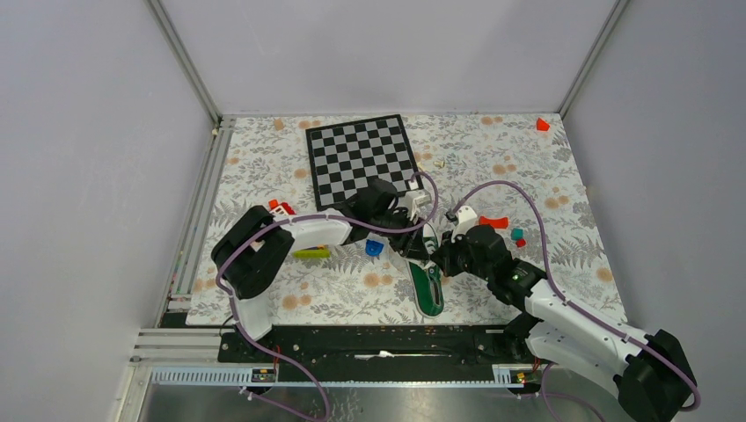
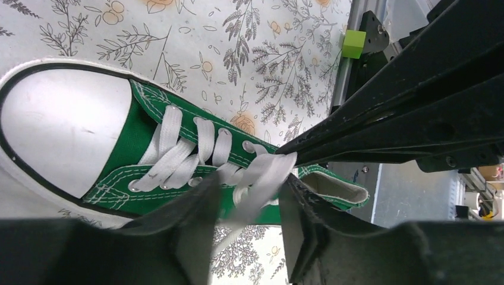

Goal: Tie the shoes
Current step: Cross the shoelace with the shoelace.

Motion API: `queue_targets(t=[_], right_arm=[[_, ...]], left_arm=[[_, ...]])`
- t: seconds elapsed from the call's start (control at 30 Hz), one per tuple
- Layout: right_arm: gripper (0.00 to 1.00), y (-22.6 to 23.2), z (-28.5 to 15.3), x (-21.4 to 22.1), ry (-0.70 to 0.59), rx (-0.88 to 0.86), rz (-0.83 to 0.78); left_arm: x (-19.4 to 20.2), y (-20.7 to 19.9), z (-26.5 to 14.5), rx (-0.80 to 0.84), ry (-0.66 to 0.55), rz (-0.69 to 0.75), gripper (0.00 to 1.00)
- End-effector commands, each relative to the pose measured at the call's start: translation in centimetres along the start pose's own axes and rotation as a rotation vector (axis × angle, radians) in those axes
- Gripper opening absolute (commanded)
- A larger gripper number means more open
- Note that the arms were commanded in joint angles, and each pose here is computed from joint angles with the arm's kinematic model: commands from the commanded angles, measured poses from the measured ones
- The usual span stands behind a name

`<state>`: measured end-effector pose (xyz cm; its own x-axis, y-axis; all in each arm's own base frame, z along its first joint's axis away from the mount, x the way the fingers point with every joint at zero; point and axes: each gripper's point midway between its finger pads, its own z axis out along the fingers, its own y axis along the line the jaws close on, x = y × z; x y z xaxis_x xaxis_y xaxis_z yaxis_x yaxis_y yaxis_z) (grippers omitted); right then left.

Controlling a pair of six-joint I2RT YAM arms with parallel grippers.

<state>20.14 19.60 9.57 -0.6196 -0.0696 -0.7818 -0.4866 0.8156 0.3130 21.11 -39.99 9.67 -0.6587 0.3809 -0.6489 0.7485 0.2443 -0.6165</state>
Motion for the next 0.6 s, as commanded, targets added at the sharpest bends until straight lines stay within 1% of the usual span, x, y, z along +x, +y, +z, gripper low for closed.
queue_targets(t=[0.0,0.03,0.07,0.1,0.17,0.2,0.23,0.37,0.57], right_arm=[[0.0,0.7,-0.2,-2.1,-0.04,-0.019,0.01],[0.01,0.5,-0.2,-2.2,-0.042,-0.008,0.013],[0.09,0.2,-0.3,-2.1,-0.038,0.006,0.016],[0.17,0.1,-0.4,-2.3,-0.043,0.014,0.017],[0.28,-0.2,-0.7,-2.5,-0.044,0.027,0.021],[0.32,-0.3,-0.9,-2.6,-0.047,0.03,0.024],[0.34,-0.3,-1.1,-2.8,-0.052,0.03,0.025],[0.38,-0.4,-1.9,-3.3,-0.058,0.028,0.036],[0.38,-0.5,-2.1,-3.2,-0.041,0.025,0.06]], left_arm=[[-1.3,-0.8,0.5,0.044,-0.012,0.052,0.29],[-1.1,-0.8,0.5,0.042,-0.004,0.05,0.16],[-1.1,-0.7,0.5,0.04,0.003,0.054,0.06],[-1.1,-0.7,0.4,0.038,0.01,0.055,0.0],[-1.0,-0.6,0.3,0.026,0.018,0.054,0.0],[-1.0,-0.6,0.2,0.017,0.019,0.055,0.0],[-1.0,-0.5,0.1,0.007,0.017,0.055,0.0],[-1.5,-0.5,-0.5,-0.016,-0.002,0.054,0.0],[-2.3,-0.5,-1.0,-0.026,-0.024,0.031,0.0]])
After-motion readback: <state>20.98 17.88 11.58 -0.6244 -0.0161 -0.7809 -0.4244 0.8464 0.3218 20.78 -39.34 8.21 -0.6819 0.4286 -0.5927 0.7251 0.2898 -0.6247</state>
